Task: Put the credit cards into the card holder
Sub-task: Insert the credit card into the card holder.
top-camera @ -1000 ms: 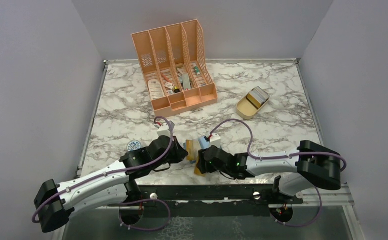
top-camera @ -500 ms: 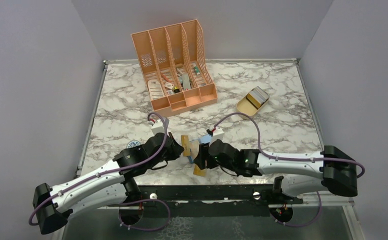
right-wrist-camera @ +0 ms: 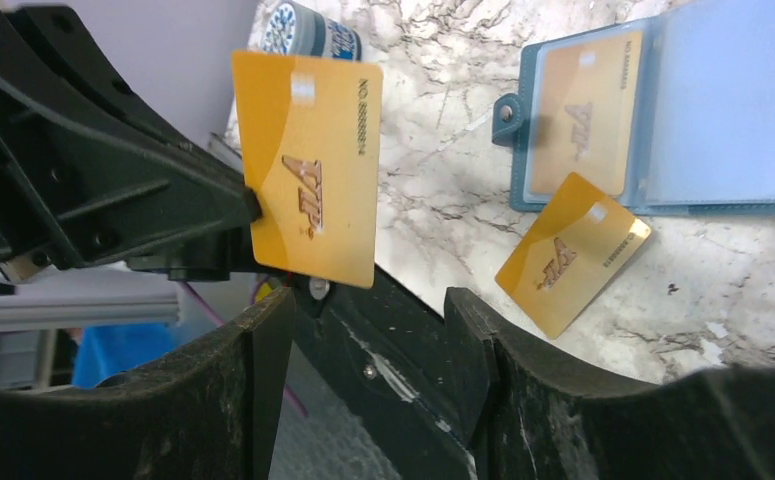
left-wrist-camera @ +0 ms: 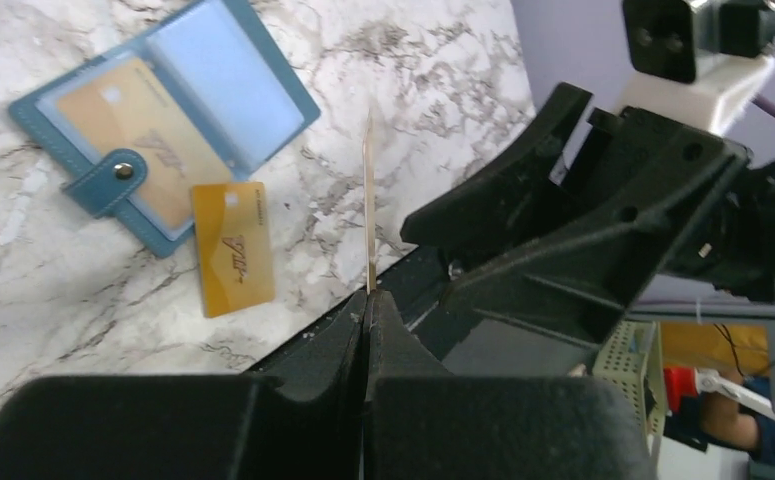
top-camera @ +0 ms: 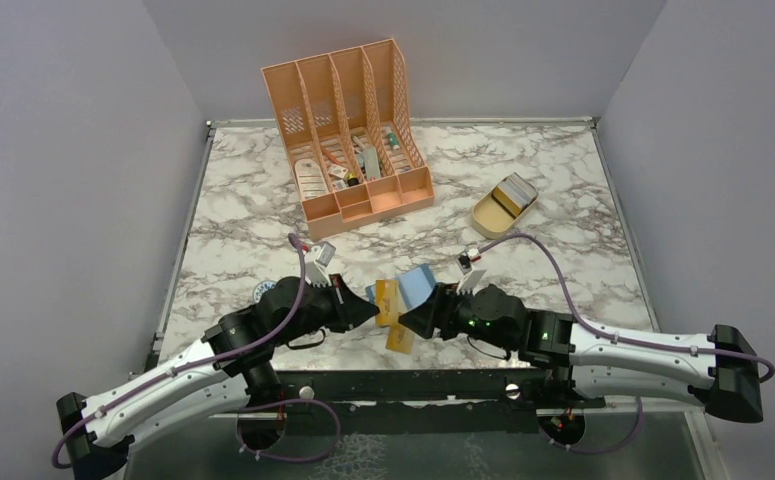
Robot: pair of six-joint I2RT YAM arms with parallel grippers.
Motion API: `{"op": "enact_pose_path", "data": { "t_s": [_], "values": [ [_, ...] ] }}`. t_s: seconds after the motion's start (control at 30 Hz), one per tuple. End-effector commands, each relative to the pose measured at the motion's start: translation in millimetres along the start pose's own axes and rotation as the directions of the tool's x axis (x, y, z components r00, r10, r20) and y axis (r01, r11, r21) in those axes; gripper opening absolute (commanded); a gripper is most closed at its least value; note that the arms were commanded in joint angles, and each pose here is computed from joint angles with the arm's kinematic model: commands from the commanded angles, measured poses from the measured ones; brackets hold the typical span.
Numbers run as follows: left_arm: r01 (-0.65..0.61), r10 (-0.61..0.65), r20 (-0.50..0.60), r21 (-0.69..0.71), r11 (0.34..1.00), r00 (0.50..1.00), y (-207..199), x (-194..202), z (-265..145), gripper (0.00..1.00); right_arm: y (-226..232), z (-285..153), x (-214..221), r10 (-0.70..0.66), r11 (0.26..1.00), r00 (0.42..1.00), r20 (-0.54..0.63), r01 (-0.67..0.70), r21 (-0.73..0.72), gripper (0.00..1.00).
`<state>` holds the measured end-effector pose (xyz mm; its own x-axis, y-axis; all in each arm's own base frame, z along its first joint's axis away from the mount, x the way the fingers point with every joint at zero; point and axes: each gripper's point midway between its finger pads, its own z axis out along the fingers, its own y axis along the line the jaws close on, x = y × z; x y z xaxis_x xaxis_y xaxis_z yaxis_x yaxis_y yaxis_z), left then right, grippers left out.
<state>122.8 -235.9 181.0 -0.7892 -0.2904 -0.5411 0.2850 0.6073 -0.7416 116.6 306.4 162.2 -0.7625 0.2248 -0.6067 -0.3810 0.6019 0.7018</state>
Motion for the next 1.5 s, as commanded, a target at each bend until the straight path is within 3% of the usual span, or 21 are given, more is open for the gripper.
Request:
{"op": "enact_pose_path", "data": {
  "t_s": [0.0,0.13,0.23,0.53,0.9,0.93,1.07,1.13,1.47],
  "values": [
    [0.017,-0.008,-0.042,0.209,0.978,0.999,-34,9,-13,0.00,15,-4,-7,0.135,0.989,0.990,0.028,-0.133,-0.068,0.58],
    [0.054,-0.042,-0.044,0.303,0.951,0.998,-46,10,-22,0.00,36,-7,-9,0.153,0.972,0.988,0.015,-0.148,-0.185,0.58],
    [0.069,-0.060,-0.039,0.323,0.944,0.997,-48,10,-24,0.00,44,-12,-12,0.173,0.957,0.985,0.021,-0.163,-0.240,0.51],
    [0.087,-0.076,-0.051,0.284,0.955,0.996,-35,17,-16,0.00,52,-26,-15,0.180,0.930,0.983,0.042,-0.156,-0.333,0.11],
    [0.096,-0.079,-0.070,0.274,0.957,0.994,-31,23,-9,0.00,62,-33,-14,0.130,0.908,0.990,0.050,-0.099,-0.407,0.01],
    [0.097,-0.083,-0.064,0.262,0.960,0.995,-28,22,-9,0.02,62,-33,-15,0.111,0.909,0.992,0.059,-0.077,-0.410,0.01],
    [0.087,-0.083,-0.028,0.197,0.976,0.996,-14,18,-6,0.33,53,-25,-16,0.049,0.937,0.995,0.083,-0.017,-0.349,0.01],
    [0.079,-0.079,-0.007,0.143,0.987,0.997,-5,15,-5,0.41,40,-20,-15,0.026,0.962,0.996,0.086,-0.002,-0.274,0.01],
    [0.069,-0.064,0.049,-0.106,0.992,0.997,46,13,4,0.49,8,-2,-30,-0.224,0.975,0.972,0.077,0.223,0.020,0.01]
  ]
}}
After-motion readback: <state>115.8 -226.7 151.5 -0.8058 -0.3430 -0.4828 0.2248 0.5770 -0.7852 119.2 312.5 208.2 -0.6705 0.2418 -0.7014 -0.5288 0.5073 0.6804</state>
